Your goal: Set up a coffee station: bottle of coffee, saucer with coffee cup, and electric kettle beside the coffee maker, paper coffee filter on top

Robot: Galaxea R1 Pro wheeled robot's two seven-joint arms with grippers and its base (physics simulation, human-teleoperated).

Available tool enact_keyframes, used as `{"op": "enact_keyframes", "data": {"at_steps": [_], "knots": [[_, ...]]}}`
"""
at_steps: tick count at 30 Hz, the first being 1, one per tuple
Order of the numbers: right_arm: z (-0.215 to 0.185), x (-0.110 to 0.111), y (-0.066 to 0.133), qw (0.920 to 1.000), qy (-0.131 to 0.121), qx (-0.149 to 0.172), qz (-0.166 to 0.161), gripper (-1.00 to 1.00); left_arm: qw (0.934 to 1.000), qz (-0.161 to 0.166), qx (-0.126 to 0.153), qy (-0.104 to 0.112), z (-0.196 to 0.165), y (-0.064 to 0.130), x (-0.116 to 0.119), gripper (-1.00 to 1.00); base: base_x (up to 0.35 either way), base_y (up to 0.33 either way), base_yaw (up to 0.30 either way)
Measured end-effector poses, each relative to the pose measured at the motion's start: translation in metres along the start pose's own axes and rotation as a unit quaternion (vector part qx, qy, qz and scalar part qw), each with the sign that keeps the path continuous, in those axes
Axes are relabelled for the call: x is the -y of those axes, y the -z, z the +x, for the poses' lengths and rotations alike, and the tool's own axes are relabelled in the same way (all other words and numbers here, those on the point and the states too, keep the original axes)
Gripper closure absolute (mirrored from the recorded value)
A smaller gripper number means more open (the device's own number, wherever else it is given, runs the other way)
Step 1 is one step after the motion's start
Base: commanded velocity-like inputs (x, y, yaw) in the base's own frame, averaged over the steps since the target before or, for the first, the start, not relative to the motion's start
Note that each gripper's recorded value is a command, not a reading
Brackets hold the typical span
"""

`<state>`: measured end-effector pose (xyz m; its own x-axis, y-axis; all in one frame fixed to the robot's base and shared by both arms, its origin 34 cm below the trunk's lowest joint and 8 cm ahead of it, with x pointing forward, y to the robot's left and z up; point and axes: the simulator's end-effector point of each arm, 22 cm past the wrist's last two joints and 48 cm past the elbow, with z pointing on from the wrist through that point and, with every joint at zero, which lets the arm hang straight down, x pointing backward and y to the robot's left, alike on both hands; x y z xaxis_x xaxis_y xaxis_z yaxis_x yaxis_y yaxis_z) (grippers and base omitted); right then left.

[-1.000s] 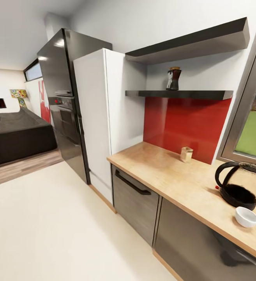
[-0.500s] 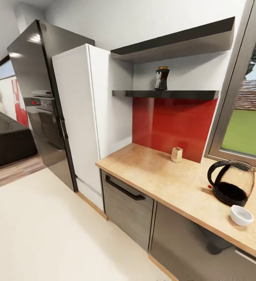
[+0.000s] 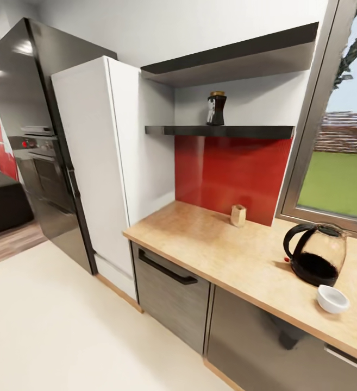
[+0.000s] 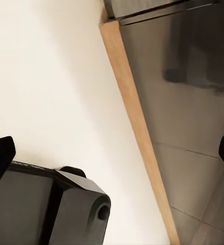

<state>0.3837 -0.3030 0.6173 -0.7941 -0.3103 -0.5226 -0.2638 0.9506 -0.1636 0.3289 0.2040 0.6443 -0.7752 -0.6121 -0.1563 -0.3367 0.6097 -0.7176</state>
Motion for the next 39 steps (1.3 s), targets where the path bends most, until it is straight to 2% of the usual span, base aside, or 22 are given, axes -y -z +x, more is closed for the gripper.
{"op": "enact_keyframes", "data": {"at_steps": [17, 31, 39], "knots": [[0.0002, 0.0001, -0.0002, 1.0, 0.0, 0.0, 0.0, -1.0, 1.0, 0.0, 0.0, 0.0, 0.0, -0.0002, -0.0002, -1.0, 0.068, 0.089, -0.258], [0.0004, 0.0019, 0.0, 1.0, 0.001, 0.0, 0.001, -1.0, 1.0, -0.001, 0.0, 0.0, 0.0002, 0.0, -0.0004, -1.0, 0.083, 0.277, -0.07], [0.0008, 0.0021, -0.0001, 1.0, 0.001, -0.001, 0.001, -1.0, 1.0, -0.001, 0.0, 0.0, 0.0002, 0.0, -0.0005, -1.0, 0.017, 0.058, -0.251]]}}
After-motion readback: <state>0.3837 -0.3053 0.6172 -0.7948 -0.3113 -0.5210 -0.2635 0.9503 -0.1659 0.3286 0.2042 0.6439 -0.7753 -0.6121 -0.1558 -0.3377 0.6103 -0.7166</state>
